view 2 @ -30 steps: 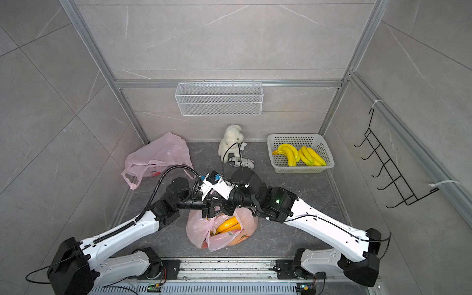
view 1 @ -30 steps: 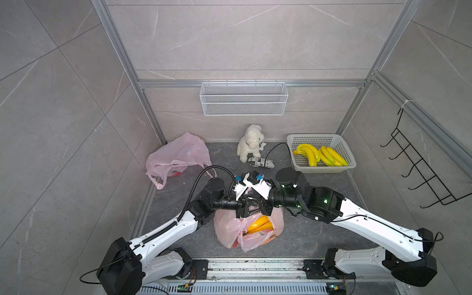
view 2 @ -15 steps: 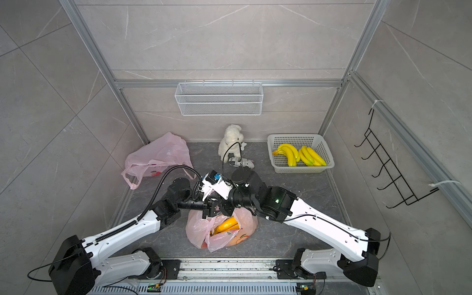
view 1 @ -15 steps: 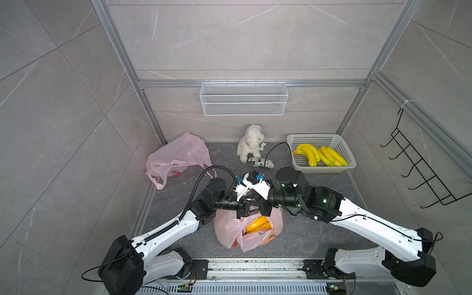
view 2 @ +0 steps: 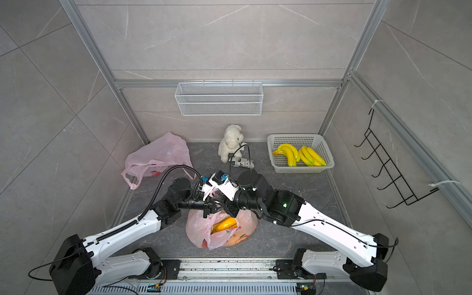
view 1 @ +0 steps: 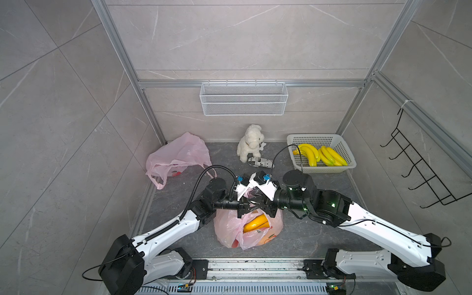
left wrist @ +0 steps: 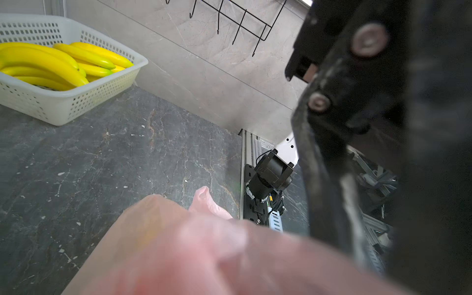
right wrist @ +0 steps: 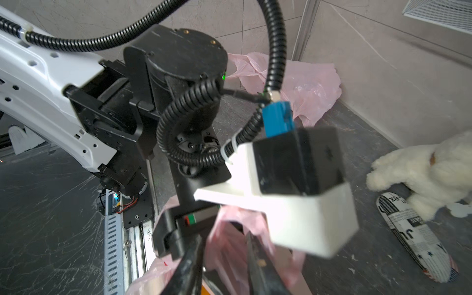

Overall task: Place the banana into a plastic bag & tie a knot
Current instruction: Cross the plastic bag at the center of the board.

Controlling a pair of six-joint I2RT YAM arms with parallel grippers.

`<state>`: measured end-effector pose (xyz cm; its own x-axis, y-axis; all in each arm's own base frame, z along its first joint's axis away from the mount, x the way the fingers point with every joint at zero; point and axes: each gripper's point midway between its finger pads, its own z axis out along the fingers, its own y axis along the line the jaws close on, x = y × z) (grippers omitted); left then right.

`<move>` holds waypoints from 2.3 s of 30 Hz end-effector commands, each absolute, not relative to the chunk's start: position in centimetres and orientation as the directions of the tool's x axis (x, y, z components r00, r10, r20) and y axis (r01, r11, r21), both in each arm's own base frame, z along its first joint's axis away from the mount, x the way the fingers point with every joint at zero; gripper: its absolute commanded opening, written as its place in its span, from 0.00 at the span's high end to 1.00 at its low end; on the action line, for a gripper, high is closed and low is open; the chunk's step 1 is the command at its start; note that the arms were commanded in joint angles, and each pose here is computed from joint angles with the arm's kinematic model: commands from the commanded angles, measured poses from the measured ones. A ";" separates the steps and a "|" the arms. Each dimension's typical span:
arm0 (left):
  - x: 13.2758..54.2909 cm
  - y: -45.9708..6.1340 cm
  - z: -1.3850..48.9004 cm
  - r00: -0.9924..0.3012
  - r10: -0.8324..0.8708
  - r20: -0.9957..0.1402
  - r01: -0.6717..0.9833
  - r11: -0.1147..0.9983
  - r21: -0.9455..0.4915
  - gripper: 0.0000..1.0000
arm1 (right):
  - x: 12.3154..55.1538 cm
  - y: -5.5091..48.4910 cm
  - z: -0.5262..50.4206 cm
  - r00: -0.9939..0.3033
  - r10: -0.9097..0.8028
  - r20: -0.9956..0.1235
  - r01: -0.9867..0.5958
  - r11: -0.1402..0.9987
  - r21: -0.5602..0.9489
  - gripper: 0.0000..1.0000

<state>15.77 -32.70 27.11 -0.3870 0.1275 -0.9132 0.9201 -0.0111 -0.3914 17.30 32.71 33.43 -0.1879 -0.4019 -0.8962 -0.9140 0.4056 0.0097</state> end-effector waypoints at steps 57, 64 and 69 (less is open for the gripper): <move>15.2 -32.0 27.5 -0.284 0.132 -0.950 0.957 -0.024 -0.290 0.97 | 21.0 26.0 34.4 -0.274 -0.304 -0.913 -0.733 0.680 -0.006 1.00; 16.6 -30.9 26.7 -0.331 0.123 -0.936 0.944 0.040 -0.328 0.97 | 21.6 23.9 35.9 -0.237 -0.255 -0.938 -0.668 0.743 -0.033 1.00; 17.8 -30.3 26.3 -0.362 0.113 -0.925 0.931 0.087 -0.353 0.97 | 21.2 23.6 36.1 -0.223 -0.247 -0.943 -0.675 0.737 -0.033 1.00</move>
<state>16.37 -31.95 28.38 -0.2719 0.0893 -0.9582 0.9619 -0.0029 -0.2733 19.35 27.71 32.98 -0.2686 -0.3302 -0.9049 -0.8030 0.5957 0.0210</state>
